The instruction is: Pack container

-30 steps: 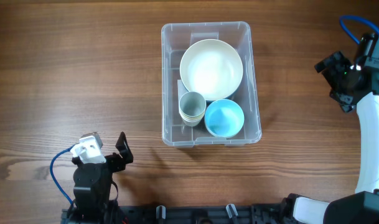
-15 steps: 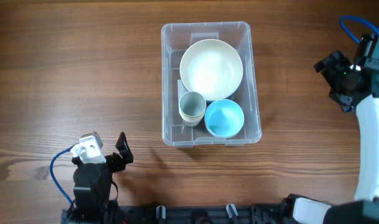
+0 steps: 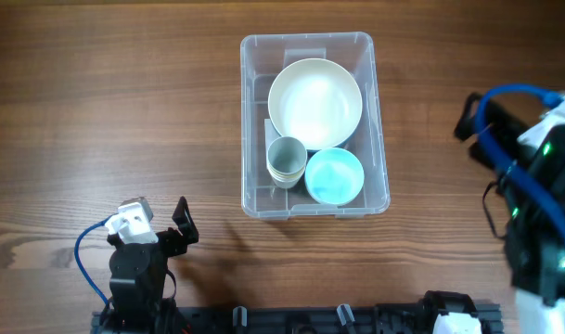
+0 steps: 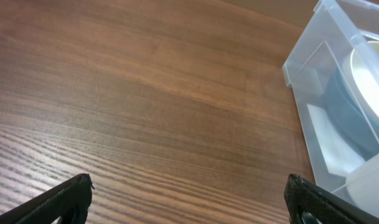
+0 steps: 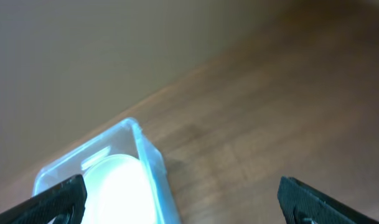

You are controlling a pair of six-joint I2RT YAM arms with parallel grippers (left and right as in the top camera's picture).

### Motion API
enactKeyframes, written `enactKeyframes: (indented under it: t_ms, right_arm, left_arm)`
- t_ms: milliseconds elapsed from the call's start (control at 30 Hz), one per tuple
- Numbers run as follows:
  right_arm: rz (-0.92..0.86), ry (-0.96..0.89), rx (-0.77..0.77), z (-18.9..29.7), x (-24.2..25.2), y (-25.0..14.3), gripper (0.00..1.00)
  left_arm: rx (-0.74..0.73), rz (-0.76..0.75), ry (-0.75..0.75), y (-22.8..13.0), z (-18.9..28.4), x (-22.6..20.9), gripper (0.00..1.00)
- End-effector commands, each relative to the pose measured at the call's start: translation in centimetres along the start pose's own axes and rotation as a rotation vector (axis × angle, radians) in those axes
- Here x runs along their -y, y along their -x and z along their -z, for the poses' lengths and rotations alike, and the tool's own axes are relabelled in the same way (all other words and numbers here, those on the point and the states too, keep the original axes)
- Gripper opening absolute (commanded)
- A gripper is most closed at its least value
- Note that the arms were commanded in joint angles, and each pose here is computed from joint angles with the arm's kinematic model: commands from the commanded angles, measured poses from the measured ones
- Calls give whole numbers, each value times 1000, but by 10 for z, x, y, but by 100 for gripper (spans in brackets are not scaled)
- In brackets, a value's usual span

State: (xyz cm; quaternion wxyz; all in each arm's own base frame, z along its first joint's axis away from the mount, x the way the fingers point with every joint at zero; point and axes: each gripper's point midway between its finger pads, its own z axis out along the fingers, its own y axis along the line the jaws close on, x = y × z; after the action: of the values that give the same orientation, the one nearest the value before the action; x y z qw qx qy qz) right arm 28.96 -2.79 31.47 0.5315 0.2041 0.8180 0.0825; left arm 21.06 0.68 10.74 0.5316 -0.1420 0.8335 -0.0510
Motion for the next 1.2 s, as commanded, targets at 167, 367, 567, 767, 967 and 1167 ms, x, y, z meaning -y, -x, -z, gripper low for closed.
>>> enactKeyframes:
  t_ms: [167, 367, 567, 767, 967, 1167]
  right_arm:
    - [434, 328, 63, 12, -15, -102, 100]
    - [444, 335, 103, 10, 6, -152, 100]
    - [442, 375, 90, 0, 13, -186, 100]
    - [447, 372, 105, -6, 17, -193, 100]
    - [446, 360, 105, -7, 19, -193, 100]
    - [445, 360, 105, -7, 19, -193, 100]
  left_arm:
    - [-1, -17, -9, -2, -1, 1, 100]
    - [-1, -17, -9, -2, -1, 1, 100]
    - [-1, -17, -9, -2, -1, 1, 100]
    - [-1, -17, -9, -2, -1, 1, 100]
    - [-1, -17, -9, -2, -1, 1, 100]
    - [-1, -17, -9, -2, -1, 1, 100]
